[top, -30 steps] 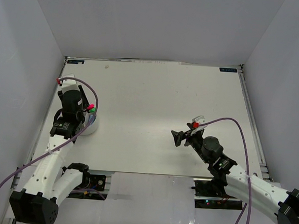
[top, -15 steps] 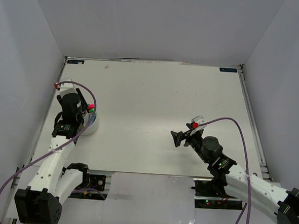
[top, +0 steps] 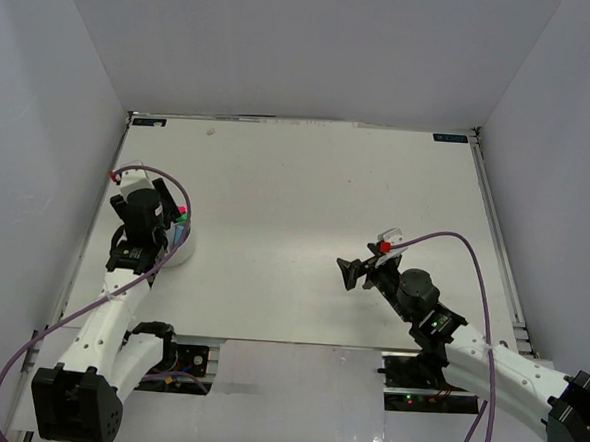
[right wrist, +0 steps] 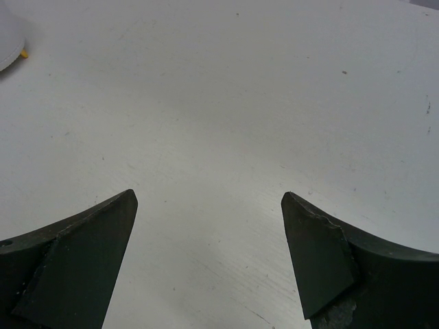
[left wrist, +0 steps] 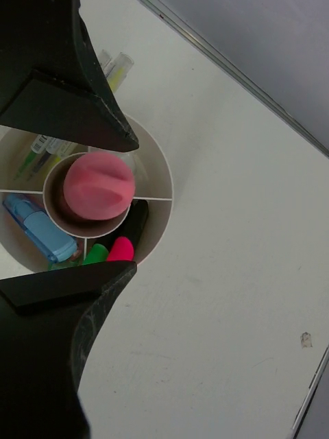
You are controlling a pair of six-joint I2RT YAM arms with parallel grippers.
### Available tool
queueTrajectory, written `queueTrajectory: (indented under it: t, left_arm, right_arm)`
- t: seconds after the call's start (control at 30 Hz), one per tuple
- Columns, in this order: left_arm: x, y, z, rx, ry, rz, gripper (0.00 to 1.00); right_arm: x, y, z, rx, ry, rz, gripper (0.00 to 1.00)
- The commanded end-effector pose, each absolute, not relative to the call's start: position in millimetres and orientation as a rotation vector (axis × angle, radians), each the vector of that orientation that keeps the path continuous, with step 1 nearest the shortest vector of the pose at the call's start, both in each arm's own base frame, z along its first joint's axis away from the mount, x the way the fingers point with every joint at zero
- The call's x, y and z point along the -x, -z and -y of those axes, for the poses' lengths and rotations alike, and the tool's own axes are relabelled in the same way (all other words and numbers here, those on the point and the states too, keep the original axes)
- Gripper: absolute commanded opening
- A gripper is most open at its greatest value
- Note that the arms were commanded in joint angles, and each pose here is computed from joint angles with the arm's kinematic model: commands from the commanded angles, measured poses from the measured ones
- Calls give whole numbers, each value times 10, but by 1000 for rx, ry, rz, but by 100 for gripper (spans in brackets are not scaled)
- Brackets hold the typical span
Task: Sort the stationery into containers
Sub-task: Place the stationery in the storage box, then reset both arms
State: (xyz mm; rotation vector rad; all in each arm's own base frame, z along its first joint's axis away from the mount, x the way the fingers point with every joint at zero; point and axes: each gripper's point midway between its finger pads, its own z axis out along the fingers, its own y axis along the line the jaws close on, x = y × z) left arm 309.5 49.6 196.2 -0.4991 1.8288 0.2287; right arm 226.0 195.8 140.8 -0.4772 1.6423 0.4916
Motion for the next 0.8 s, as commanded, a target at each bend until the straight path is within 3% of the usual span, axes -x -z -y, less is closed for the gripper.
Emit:
queueTrajectory:
  t: [0.0, 0.17, 0.37, 0.77]
  left_arm:
    - [-3117, -1938, -501, 520, -219, -1821, 75]
    - [-3108, -2123, -462, 527, -177, -1794, 82]
    - [-2929, -2806, -232, 400, -29, -1737, 96]
    - [-1890, -3856, 227, 121, 216, -1596, 98]
  right_arm:
    - [-2285, -1599, -1982, 448, -517, -1578, 92]
    - [-2304, -1671, -1921, 416, -499, -1560, 92]
    - [-2301, -2035, -1868, 399, -481, -1583, 90]
    - [-1948, -3189, -1109, 231, -411, -1491, 90]
